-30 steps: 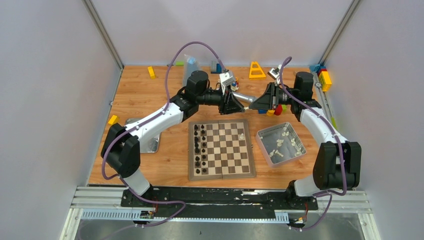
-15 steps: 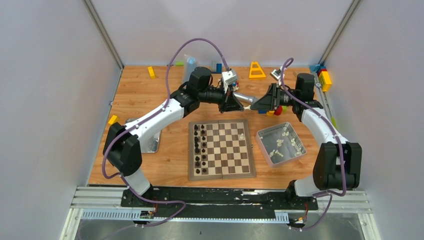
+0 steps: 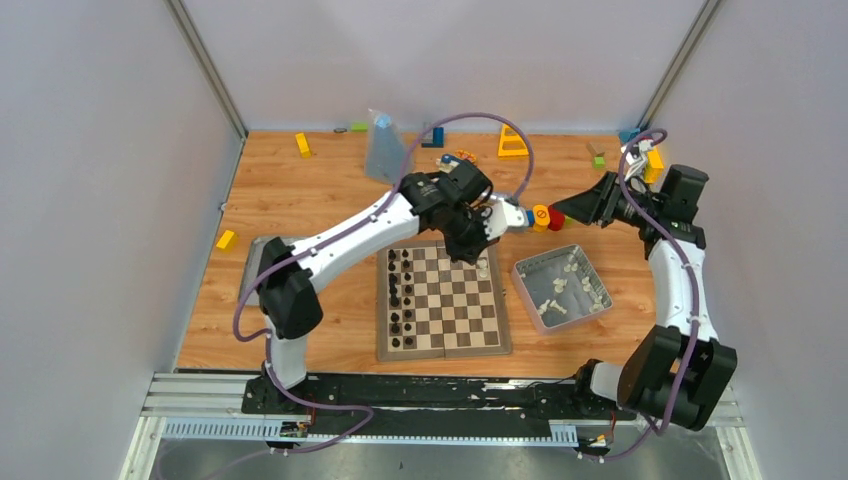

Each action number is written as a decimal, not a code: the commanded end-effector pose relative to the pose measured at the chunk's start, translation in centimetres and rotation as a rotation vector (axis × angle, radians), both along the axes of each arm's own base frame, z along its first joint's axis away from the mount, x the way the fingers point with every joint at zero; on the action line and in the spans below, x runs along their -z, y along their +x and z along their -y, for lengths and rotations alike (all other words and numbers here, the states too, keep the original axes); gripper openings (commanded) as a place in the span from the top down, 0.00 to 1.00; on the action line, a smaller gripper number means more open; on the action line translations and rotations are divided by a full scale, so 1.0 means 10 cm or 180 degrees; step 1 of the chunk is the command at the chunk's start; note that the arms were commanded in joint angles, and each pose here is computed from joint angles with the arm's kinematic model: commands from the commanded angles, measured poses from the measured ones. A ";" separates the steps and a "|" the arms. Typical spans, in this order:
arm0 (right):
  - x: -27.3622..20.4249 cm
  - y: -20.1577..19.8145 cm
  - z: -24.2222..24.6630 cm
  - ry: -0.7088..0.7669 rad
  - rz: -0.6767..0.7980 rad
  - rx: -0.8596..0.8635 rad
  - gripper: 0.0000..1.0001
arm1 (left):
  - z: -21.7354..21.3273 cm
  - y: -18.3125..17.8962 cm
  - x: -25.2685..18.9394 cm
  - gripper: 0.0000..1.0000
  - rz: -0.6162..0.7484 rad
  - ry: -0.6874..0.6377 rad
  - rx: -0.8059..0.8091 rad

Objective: Set up the chess pieces on the board
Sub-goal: Adjust the chess piece, then place the chess piece on the chessboard, then pick up the chess piece from the storage box.

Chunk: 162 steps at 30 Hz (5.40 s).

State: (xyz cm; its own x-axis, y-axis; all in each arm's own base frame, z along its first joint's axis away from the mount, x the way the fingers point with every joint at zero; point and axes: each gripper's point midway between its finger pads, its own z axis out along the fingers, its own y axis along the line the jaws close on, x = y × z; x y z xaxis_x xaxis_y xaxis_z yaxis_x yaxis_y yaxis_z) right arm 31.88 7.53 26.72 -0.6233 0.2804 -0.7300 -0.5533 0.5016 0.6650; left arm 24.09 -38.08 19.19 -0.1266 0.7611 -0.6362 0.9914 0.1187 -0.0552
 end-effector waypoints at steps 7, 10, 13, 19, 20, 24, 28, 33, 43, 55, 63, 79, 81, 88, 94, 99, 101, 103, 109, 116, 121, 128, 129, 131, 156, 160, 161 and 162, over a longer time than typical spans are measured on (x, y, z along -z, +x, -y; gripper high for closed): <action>0.15 -0.27 0.25 -0.0288 0.0262 0.0334 0.42 | -0.10 -0.25 0.32 1.00 0.0131 0.1277 0.0414; 0.16 -0.28 0.33 -0.0294 0.0278 0.0415 0.42 | -0.07 -0.32 0.54 1.00 0.0070 0.1569 0.0533; 0.15 -0.29 0.42 -0.0251 0.0272 0.0468 0.42 | -0.02 -0.32 0.67 1.00 0.0110 0.1748 0.0604; 0.18 -0.31 0.51 -0.0120 0.0194 0.0487 0.42 | 0.09 -0.34 0.79 1.00 0.0216 0.1902 0.0810; 0.18 -0.31 0.51 -0.0110 0.0190 0.0483 0.42 | 0.11 -0.33 0.80 1.00 0.0274 0.1924 0.0847; 0.17 -0.32 0.52 -0.0099 0.0198 0.0470 0.42 | 0.12 -0.35 0.92 0.98 0.0305 0.2060 0.0979; 0.18 -0.32 0.51 -0.0095 0.0202 0.0457 0.42 | 0.16 -0.36 1.00 0.98 0.0335 0.2098 0.1078; 0.19 -0.32 0.51 -0.0086 0.0186 0.0451 0.42 | 0.20 -0.38 1.05 0.96 0.0397 0.2134 0.1174; 0.21 -0.32 0.51 -0.0070 0.0164 0.0441 0.42 | 0.28 -0.39 1.12 0.91 0.0520 0.2167 0.1290; 0.21 -0.33 0.51 -0.0052 0.0147 0.0441 0.42 | 0.37 -0.38 1.16 0.82 0.0601 0.2113 0.1292; 0.20 -0.34 0.52 -0.0046 0.0156 0.0441 0.42 | 0.41 -0.36 1.17 0.72 0.0661 0.2090 0.1278; 0.19 -0.35 0.52 -0.0015 0.0148 0.0439 0.43 | 0.40 -0.36 1.20 0.64 0.0692 0.2114 0.1273; 0.19 -0.35 0.52 -0.0017 0.0154 0.0437 0.43 | 0.40 -0.37 1.20 0.65 0.0681 0.2109 0.1277; 0.19 -0.36 0.53 -0.0006 0.0147 0.0439 0.44 | 0.43 -0.40 1.20 0.79 0.0623 0.2046 0.1267; 0.19 -0.36 0.53 0.0002 0.0138 0.0436 0.45 | 0.45 -0.42 1.20 0.88 0.0594 0.1997 0.1260; 0.19 -0.36 0.53 0.0007 0.0136 0.0436 0.45 | 0.51 -0.43 1.16 0.88 0.0585 0.1909 0.1251; 0.19 -0.36 0.53 0.0008 0.0137 0.0435 0.45 | 0.53 -0.43 1.14 0.88 0.0594 0.1872 0.1245; 0.20 -0.36 0.53 0.0012 0.0128 0.0437 0.45 | 0.55 -0.43 1.13 0.88 0.0601 0.1853 0.1243; 0.20 -0.36 0.53 0.0020 0.0121 0.0432 0.45 | 0.60 -0.42 1.11 0.88 0.0639 0.1793 0.1233; 0.20 -0.36 0.53 0.0025 0.0121 0.0431 0.45 | 0.63 -0.41 1.13 0.87 0.0655 0.1768 0.1230; 0.20 -0.36 0.53 0.0028 0.0121 0.0428 0.45 | 0.61 -0.42 1.16 0.86 0.0639 0.1796 0.1240; 0.20 -0.36 0.53 0.0034 0.0119 0.0427 0.45 | 0.61 -0.41 1.18 0.73 0.0652 0.1809 0.1226; 0.20 -0.36 0.53 0.0036 0.0117 0.0427 0.45 | 0.61 -0.40 1.18 0.68 0.0660 0.1805 0.1218; 0.20 -0.36 0.53 0.0033 0.0116 0.0431 0.45 | 0.63 -0.39 1.15 0.63 0.0691 0.1774 0.1197; 0.68 -0.25 0.91 -0.0852 -0.0251 0.0996 0.45 | 0.57 -0.33 0.00 0.25 0.1314 0.0781 0.0659; 0.86 -0.32 0.94 -0.1172 -0.0302 0.0923 0.45 | 0.40 -0.37 -0.22 0.24 0.1358 0.0548 0.0510; 0.92 -0.36 0.92 -0.1279 -0.0320 0.0864 0.45 | 0.36 -0.37 -0.24 0.23 0.1357 0.0520 0.0481; 0.97 -0.38 0.86 -0.1372 -0.0314 0.0767 0.45 | 0.30 -0.36 -0.26 0.23 0.1350 0.0482 0.0427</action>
State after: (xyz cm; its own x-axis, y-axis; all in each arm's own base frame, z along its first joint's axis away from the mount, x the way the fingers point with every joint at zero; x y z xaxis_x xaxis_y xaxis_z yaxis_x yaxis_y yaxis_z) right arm 28.65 -1.01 18.21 -0.6372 0.2839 -0.7165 -0.2739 0.7856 0.5549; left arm 20.50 -41.48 18.48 0.2579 0.8945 -0.3653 0.9337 -0.1336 0.3321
